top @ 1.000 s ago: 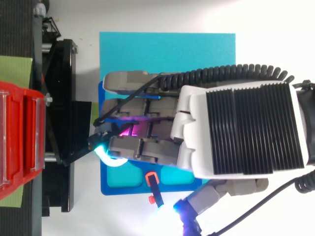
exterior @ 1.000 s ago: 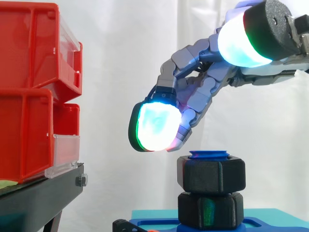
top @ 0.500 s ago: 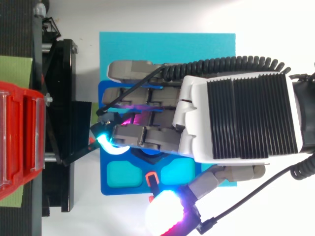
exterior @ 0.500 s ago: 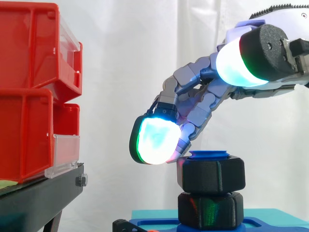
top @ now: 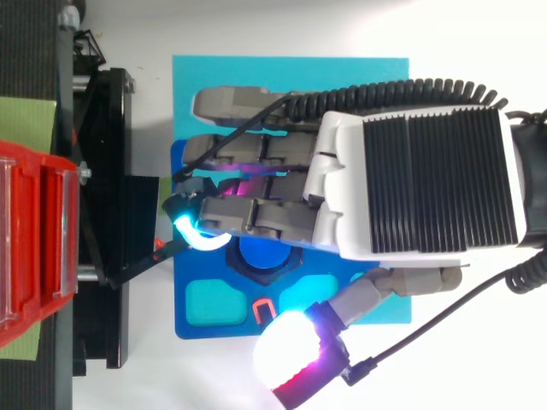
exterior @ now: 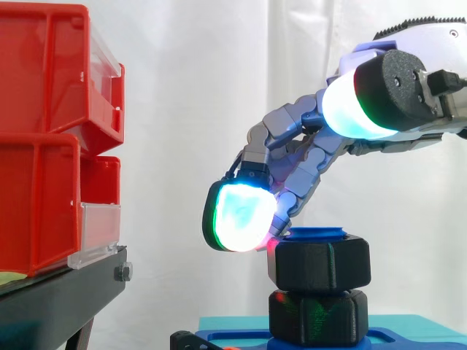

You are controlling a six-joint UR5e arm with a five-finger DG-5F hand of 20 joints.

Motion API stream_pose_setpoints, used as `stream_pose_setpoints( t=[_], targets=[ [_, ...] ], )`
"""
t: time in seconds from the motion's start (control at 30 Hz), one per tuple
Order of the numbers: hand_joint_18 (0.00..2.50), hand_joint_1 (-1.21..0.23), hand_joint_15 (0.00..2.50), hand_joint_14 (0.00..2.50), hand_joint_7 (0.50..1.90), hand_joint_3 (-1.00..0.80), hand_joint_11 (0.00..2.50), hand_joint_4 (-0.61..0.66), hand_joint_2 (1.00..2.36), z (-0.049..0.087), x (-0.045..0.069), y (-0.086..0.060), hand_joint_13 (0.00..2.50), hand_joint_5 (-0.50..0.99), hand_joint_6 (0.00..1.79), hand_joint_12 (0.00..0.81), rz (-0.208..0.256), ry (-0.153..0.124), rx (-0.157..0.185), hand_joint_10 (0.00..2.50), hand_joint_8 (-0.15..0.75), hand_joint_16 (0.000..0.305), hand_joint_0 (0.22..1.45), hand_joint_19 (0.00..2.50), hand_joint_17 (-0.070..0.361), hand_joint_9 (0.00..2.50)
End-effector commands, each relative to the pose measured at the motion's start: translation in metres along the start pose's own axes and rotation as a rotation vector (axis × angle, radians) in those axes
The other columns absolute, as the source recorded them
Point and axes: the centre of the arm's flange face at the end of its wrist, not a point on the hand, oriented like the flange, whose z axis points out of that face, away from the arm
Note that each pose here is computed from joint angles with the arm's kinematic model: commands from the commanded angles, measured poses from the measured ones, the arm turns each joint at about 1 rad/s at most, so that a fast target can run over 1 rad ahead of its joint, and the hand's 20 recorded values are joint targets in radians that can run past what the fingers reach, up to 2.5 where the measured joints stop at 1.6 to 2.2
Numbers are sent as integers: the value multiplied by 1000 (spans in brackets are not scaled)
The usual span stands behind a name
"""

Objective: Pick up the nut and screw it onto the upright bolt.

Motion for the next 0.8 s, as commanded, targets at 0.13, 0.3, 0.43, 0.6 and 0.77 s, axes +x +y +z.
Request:
stream_pose_setpoints(
  t=[0.13, 0.3, 0.43, 0.6, 0.77],
  targets=[
    [0, -97, 0, 0, 1109, -500, 0, 255, 1000, -3, 0, -6, 386, -57, 504, 304, -5, 11, 8, 0, 254, 29, 519, 0, 65, 742],
    [0, -107, 0, 0, 1232, -500, 0, 238, 1000, -6, 0, -15, 404, -46, 504, 299, -10, 19, 21, 0, 257, 28, 523, 0, 63, 756],
    [0, -119, 0, 0, 1336, -500, 0, 217, 1000, -8, -1, -23, 429, -34, 503, 294, -15, 23, 25, 0, 266, 27, 527, 0, 60, 793],
    [3, -131, 0, 0, 1436, -500, 0, 204, 1000, -11, -2, -30, 465, -23, 501, 285, -15, 29, 29, 0, 270, 25, 530, 0, 56, 840],
    [21, -138, 0, 0, 1484, -500, 0, 206, 1000, -14, -5, -38, 486, -18, 501, 282, -15, 27, 28, 0, 274, 24, 533, 0, 53, 862]
  ],
)
